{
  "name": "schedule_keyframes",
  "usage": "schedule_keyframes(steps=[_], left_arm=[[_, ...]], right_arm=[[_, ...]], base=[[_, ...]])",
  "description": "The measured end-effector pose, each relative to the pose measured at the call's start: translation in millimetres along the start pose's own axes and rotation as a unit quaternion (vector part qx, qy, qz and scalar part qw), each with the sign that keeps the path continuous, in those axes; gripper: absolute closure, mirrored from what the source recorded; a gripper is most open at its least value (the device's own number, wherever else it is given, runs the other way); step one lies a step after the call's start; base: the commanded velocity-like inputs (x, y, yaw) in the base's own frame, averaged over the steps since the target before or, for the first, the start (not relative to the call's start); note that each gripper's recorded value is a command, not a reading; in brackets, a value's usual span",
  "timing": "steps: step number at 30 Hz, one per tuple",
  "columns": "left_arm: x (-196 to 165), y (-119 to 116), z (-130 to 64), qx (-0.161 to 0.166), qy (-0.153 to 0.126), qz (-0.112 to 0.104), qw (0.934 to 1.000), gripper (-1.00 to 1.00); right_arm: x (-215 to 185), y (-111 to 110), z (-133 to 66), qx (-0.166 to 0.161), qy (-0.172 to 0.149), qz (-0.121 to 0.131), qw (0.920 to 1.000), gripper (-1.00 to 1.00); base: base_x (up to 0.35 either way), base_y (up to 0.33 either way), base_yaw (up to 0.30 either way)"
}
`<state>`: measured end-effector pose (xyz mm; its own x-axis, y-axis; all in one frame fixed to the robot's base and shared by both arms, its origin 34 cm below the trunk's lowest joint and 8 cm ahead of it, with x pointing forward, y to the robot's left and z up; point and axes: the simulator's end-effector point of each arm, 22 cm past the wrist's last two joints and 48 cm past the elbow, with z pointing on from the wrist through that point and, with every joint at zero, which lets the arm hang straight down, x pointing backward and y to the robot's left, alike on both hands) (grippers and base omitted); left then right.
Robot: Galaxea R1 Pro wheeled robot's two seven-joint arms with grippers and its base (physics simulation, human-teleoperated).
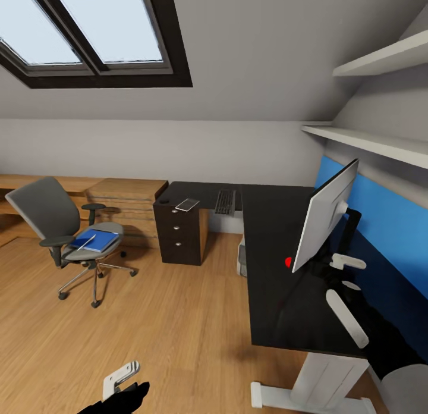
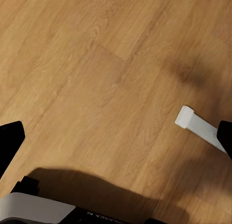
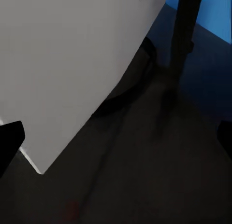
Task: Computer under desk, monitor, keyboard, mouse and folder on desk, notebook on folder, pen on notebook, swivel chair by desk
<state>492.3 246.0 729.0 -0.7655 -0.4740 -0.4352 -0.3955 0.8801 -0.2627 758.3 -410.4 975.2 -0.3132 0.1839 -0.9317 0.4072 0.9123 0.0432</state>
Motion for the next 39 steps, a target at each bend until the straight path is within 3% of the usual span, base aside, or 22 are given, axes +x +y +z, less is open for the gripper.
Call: schedule_keyframes(steps=[5,9,22,30,39], left_arm=[[-0.9,-0.1,0.0,0.000,-0.002,-0.001,1.0000,-1.00],[-1.4,-0.2,0.0,0.000,-0.003,-0.001,1.0000,-1.00],[-1.9,-0.2,0.1,0.000,-0.005,-0.002,1.0000,-1.00],[-1.7,-0.5,0.1,0.000,-0.005,-0.002,1.0000,-1.00],[-1.6,-0.9,0.1,0.001,-0.005,-0.002,1.0000,-1.00]], right_arm=[[-2.5,4.9,-13.0,-0.006,-0.012,0.002,0.9999,-1.00],[-3.8,0.2,-18.7,0.008,-0.019,0.004,0.9998,-1.00],[-11.9,-8.2,-25.3,0.029,-0.043,0.018,0.9985,-1.00],[-18.7,-9.1,-46.3,0.030,-0.075,0.032,0.9962,-1.00],[-25.3,-15.2,-59.4,0.045,-0.102,0.027,0.9934,-1.00]], base=[[0.000,0.000,0.000],[0.000,0.000,0.000],[0.000,0.000,0.000],[0.000,0.000,0.000],[0.000,0.000,0.000]])
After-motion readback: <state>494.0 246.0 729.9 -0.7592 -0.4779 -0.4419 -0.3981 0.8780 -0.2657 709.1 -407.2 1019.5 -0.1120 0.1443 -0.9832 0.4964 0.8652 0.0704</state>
